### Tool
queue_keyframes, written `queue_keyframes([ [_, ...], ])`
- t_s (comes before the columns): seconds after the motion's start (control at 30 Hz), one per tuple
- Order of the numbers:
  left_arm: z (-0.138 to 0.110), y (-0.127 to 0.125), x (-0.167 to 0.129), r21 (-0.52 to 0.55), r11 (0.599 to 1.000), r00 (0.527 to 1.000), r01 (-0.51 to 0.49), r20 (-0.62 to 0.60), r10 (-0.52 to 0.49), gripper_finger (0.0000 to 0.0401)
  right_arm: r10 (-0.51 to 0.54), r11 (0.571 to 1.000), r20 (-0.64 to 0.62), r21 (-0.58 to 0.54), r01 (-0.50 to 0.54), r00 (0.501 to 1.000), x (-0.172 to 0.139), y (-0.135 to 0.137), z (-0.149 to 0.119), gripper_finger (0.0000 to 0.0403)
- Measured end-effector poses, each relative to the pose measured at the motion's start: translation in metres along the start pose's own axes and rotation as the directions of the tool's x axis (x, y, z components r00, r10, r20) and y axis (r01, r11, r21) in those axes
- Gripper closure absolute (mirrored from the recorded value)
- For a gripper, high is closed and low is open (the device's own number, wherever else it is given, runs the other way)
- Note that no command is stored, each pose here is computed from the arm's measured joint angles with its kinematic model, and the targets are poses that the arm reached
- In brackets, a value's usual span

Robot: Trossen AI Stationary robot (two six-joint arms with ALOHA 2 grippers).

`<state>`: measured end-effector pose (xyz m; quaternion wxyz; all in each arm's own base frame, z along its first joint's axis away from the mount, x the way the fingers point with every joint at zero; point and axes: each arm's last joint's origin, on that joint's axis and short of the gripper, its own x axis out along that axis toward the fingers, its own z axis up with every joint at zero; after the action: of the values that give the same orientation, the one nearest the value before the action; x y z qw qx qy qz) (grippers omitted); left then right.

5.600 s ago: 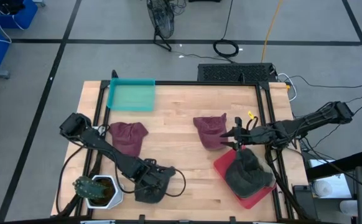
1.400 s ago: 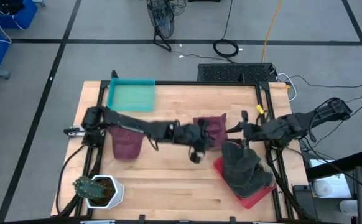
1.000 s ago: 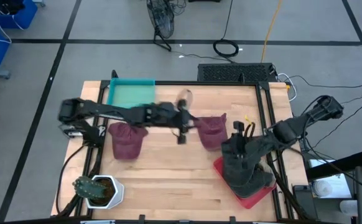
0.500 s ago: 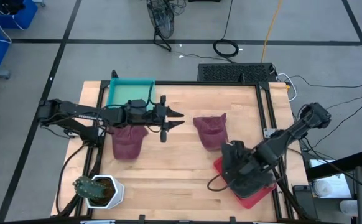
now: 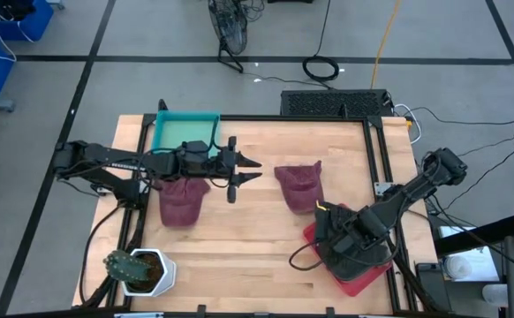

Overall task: Pick & Place hat
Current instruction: Put the black cap into the pink bin

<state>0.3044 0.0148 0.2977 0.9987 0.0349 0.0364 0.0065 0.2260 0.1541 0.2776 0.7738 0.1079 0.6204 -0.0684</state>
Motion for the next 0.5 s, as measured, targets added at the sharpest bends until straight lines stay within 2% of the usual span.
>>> queue_keyframes([
  [0.27,-0.001,0.005,0.0,-0.001,1.0,1.0,-0.018,-0.012,0.018,0.0281,-0.062,0.991,-0.054,0.116,0.068,0.997,0.017,-0.008,-0.009,0.0287],
  [0.5,-0.004,0.009,0.0,0.024,0.999,0.999,-0.028,-0.034,0.029,0.0281,-0.143,0.975,-0.131,0.152,0.162,0.981,0.019,-0.016,-0.017,0.0287],
])
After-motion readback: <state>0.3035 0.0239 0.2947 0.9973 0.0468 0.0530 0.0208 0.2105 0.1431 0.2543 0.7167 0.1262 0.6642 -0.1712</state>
